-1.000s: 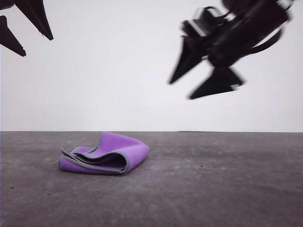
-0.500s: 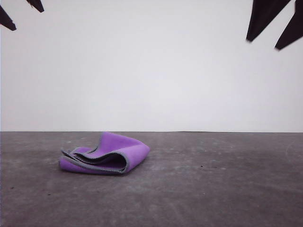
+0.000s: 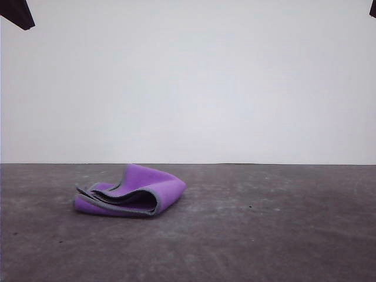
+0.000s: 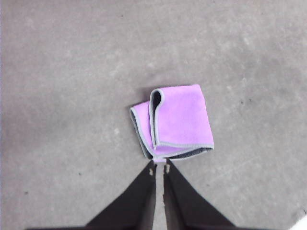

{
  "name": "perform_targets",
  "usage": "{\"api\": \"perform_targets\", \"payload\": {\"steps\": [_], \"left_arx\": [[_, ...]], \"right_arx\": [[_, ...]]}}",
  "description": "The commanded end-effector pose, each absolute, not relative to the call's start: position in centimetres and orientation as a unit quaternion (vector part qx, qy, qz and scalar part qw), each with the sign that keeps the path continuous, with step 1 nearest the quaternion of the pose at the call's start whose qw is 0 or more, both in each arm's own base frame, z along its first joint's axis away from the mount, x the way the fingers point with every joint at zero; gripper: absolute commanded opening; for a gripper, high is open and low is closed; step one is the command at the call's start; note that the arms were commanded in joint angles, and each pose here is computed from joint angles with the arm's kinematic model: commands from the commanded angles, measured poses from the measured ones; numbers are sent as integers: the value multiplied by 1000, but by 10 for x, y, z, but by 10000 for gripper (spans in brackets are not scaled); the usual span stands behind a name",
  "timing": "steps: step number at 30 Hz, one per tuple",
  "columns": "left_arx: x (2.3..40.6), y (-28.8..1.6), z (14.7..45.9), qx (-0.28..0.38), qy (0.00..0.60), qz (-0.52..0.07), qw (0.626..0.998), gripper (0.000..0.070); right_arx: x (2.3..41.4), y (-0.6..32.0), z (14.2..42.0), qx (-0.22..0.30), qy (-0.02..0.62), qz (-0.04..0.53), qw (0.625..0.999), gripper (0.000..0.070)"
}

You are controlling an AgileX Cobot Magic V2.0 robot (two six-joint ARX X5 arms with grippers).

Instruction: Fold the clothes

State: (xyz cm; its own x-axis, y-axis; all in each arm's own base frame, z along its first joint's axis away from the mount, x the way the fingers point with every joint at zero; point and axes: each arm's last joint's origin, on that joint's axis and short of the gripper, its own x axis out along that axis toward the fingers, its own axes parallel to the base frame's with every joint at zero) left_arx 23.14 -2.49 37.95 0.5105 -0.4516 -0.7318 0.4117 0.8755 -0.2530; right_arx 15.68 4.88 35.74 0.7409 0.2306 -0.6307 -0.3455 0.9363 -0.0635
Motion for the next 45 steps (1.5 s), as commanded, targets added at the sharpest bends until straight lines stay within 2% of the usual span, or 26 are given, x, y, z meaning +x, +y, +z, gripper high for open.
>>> {"api": "perform_targets", "payload": {"steps": [1,6,11,15,20,23,29,36,41,45], "left_arx": [[228,-25,384,-11,412,-255,875,11],[210,-23,373,-13,369,-249,895,11],[190,-21,342,-38,336,-222,914,11],[175,-19,315,-66,310,-187,930,11],[159,-16,291,-88,273,-139,948,11],[151,-14,279,-90,248,-111,958,11],[133,-12,257,-97,225,-88,966,11],[116,-10,237,-94,219,-79,968,11],[108,-10,240,-94,197,-81,972,11],[105,-9,241,-92,190,-72,975,15]], "right_arx": [[154,48,361,-91,310,153,934,0],[136,42,352,-67,249,136,957,0],[122,37,327,-13,154,131,979,0],[112,34,299,17,110,128,985,0],[105,31,265,32,106,115,987,0],[104,31,250,58,99,109,987,0],[102,30,225,76,84,104,988,0],[100,29,221,74,78,105,989,1],[99,29,220,100,88,107,985,0],[99,29,218,98,97,105,985,0]]}}
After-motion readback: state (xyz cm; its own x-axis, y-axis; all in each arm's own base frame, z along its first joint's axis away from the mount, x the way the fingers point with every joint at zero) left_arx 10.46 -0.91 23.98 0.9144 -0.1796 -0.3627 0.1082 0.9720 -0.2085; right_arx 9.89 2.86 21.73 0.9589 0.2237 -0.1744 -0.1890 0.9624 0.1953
